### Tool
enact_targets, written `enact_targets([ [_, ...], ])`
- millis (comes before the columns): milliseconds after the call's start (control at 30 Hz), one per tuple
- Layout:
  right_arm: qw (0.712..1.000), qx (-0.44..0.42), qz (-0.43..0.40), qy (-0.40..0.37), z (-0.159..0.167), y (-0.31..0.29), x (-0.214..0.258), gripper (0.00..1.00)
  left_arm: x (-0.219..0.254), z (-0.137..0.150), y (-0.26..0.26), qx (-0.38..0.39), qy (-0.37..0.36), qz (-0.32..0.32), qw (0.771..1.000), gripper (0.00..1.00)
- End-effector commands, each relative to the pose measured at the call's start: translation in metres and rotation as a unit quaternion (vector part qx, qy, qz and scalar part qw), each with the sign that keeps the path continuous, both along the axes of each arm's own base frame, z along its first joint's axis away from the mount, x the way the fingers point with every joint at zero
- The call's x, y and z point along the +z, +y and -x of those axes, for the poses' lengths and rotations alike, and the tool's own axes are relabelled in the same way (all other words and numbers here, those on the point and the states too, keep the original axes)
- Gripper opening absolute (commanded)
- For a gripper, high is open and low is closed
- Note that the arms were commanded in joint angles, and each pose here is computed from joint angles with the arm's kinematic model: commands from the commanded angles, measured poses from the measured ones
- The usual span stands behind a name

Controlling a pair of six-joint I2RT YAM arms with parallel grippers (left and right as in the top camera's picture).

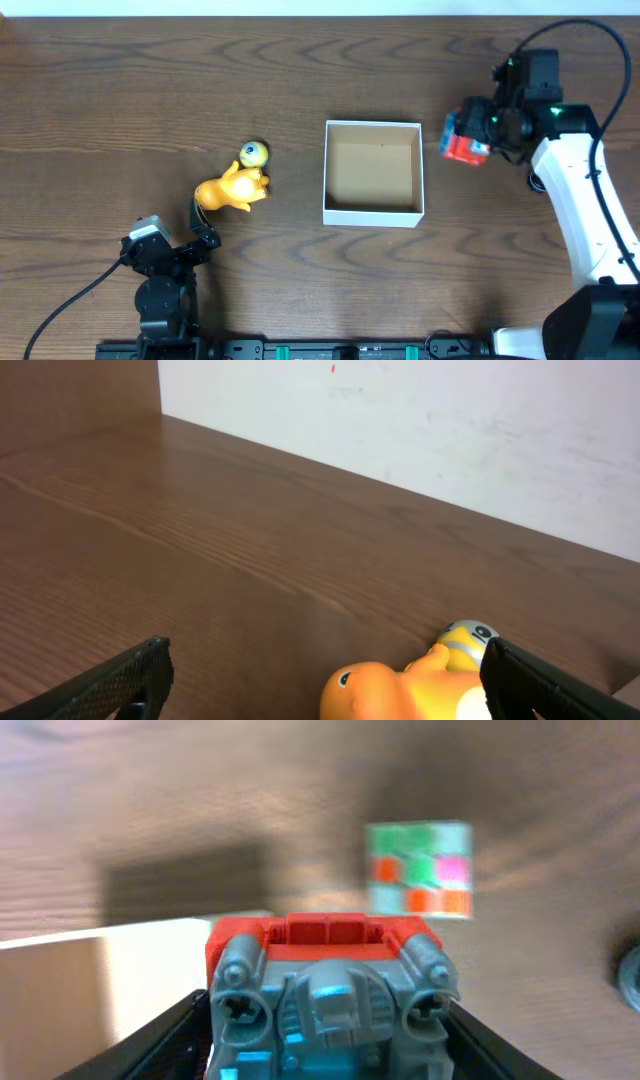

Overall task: Pack container
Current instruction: 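Lift the red toy robot with the right gripper toward the box, then lower the red toy robot into the white box with the right gripper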

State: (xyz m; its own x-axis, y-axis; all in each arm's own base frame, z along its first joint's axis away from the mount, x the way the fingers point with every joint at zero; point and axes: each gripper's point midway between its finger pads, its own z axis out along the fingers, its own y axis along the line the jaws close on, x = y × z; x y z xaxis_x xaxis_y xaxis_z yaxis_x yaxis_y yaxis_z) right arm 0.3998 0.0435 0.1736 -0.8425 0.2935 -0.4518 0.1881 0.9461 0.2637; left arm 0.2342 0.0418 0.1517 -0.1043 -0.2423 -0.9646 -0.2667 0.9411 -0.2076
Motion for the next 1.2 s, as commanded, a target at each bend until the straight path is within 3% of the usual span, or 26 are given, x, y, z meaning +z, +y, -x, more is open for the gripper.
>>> enact_targets([
  [0,0.998,0.015,-0.047,-0.04,-0.012,0.042,0.033,0.38,-0.014,0.0,0.002,0.004,0.017,-0.008,1.0,0.98],
  [133,0.993,0.059,-0.062,-0.082,-0.019,0.086,0.053,0.39,-0.014,0.0,0.002,0.004,0.017,-0.008,1.0,0.98],
  [267,0.991,0.091,-0.064,-0.076,-0.009,0.118,0.049,0.39,-0.014,0.0,0.002,0.004,0.017,-0.008,1.0,0.98],
  [533,0.992,0.124,-0.006,0.012,0.026,0.143,0.003,0.41,-0.014,0.0,0.002,0.004,0.017,-0.008,1.0,0.98],
  [1167,0.979,0.131,0.057,0.147,0.051,0.139,-0.076,0.4,-0.014,0.0,0.002,0.004,0.017,-0.008,1.0,0.98],
])
